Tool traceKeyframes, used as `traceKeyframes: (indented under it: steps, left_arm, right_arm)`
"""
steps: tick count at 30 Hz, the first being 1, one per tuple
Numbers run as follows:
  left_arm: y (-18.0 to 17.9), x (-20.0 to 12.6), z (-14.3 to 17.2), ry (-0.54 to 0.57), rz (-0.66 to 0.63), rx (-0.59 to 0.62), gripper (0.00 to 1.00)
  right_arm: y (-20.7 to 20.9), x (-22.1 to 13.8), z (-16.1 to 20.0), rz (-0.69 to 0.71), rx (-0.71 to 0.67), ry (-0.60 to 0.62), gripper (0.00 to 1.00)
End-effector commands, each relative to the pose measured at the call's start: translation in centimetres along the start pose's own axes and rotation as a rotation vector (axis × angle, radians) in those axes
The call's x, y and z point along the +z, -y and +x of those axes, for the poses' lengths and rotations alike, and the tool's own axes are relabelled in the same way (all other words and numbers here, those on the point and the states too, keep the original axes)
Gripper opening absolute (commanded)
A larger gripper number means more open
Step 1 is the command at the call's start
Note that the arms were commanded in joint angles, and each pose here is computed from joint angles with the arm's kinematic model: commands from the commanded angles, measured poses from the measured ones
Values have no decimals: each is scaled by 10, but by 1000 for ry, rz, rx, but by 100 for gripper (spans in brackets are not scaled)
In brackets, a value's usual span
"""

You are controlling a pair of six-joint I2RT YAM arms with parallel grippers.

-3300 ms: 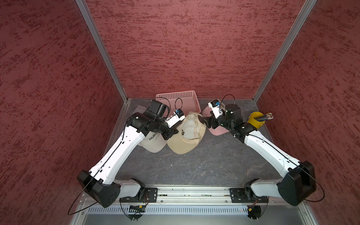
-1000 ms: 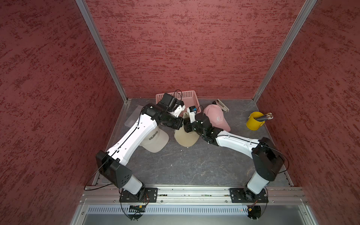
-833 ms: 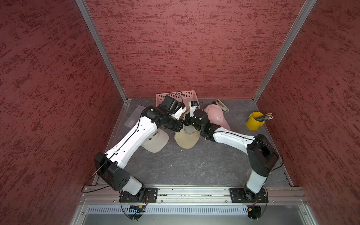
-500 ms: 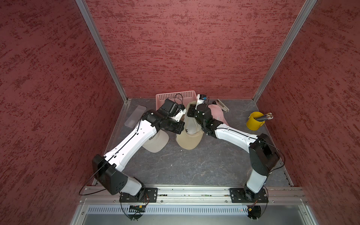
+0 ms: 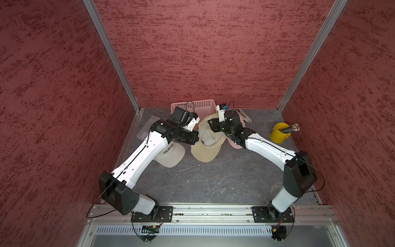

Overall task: Turn the baseball cap inside out
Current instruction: Turn over the baseball cap.

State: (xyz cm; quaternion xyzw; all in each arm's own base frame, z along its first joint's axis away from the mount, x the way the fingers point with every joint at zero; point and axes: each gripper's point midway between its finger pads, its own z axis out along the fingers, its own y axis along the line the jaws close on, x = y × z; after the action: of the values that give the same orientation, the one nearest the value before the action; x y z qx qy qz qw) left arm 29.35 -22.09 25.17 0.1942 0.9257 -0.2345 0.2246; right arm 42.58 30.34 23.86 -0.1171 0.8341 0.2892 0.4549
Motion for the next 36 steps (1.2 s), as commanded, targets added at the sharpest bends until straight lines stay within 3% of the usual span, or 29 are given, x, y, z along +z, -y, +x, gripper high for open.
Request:
traceKeyframes:
  steps: [1,5,13,16,18,24,28,32,36]
  left_arm:
    - [7,-13,-5,15,18,7,0]
    - [0,-14,-4,9,-20,5,0]
    - [7,-25,-6,26,1,8,0]
    - [12,-21,-2,5,14,12,0]
    - [13,-15,3,-13,13,10,0]
    - [10,-6,3,-22,7,-8,0]
    - [13,-6,-1,-17,12,-6,0]
    - [14,-7,-1,-17,13,-2,0]
    - [16,-6,4,-26,14,-2,0]
  right_arm:
    - [-20,-9,34,-144,-56,-170,55]
    - [-27,-11,47,-188,-52,-250,58]
    - [11,7,74,-11,-59,-351,62]
    - [30,15,57,64,-23,-279,63]
    - [23,15,31,34,6,-195,64]
    - [-58,-5,-49,-255,48,-4,68]
    - [-91,-5,-66,-356,53,15,70]
    - [-84,7,-72,-315,78,40,69]
    - [-42,8,-96,-153,139,163,69]
